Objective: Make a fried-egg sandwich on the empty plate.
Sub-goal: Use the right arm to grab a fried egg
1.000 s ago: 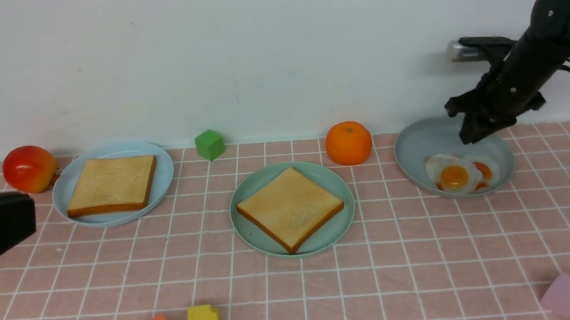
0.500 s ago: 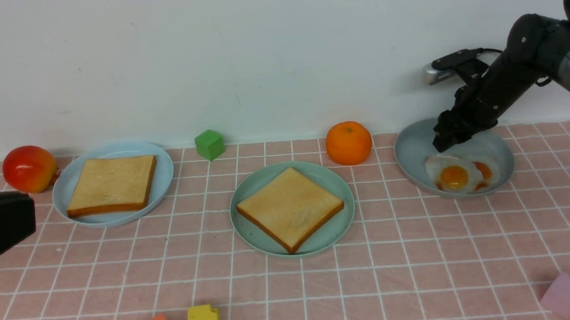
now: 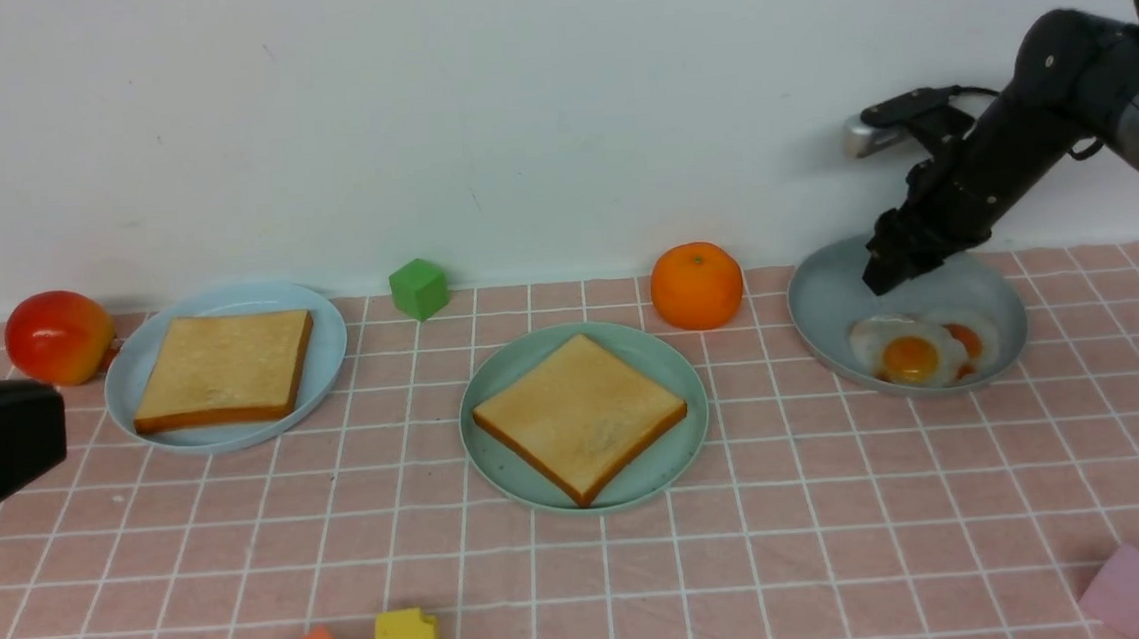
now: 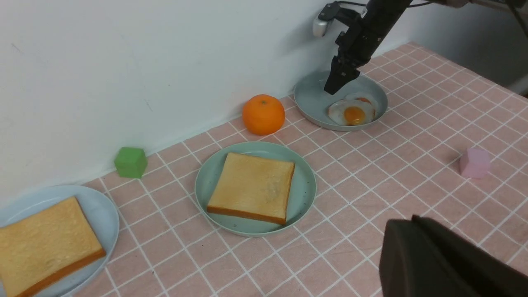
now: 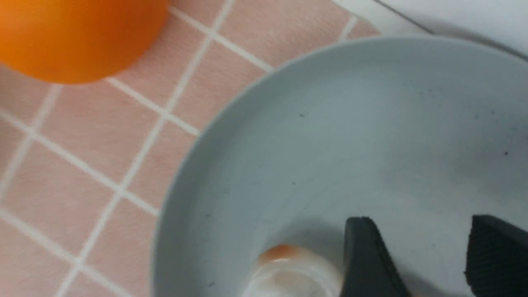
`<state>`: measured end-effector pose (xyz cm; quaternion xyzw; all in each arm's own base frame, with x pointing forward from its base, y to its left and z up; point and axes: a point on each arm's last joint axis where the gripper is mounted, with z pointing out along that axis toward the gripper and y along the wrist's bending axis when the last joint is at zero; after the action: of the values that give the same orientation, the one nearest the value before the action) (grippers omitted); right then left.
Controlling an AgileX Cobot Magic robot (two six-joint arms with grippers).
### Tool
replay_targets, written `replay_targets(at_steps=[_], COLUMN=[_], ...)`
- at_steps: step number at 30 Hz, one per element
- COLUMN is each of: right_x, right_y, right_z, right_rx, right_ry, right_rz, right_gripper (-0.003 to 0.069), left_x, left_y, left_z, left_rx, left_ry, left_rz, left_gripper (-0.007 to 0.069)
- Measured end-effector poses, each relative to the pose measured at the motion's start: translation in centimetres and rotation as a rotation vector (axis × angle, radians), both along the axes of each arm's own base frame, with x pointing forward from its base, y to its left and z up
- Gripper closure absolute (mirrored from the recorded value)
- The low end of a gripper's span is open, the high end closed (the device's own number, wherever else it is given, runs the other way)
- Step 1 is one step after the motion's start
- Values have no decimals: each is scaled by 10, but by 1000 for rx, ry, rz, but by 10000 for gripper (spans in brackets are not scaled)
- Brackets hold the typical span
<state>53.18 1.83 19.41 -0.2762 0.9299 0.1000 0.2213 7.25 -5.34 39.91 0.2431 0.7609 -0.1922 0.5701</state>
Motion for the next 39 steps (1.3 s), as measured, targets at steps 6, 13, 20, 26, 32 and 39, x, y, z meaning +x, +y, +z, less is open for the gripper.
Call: replay_targets(at_steps=[6,13,20,26,32,39], right_x=[-3,-1,-1,-6,-23,-23], right_y=[1,1,1,-5,-6,2], right_z=[13,-3,-7,16,23,-2], right_rx=[-82,-111,-99,-109,-156,-124], right_ry=[-69,-64,-41,-17,1,-29], right_rz=[234,321,283,110,222,424], right_gripper=[302,293,291,291,291,280], left_x=[0,0,0,1,1,2], left_y=[0,0,0,1,2,2], left_z=[0,0,0,0,0,0], left_rx=[1,1,2,16,27,43], left_ry=[-1,-1,-1,-12,-18,-28], left_rz=[1,1,1,9,14,22], left_gripper=[618,618,618,613,611,610])
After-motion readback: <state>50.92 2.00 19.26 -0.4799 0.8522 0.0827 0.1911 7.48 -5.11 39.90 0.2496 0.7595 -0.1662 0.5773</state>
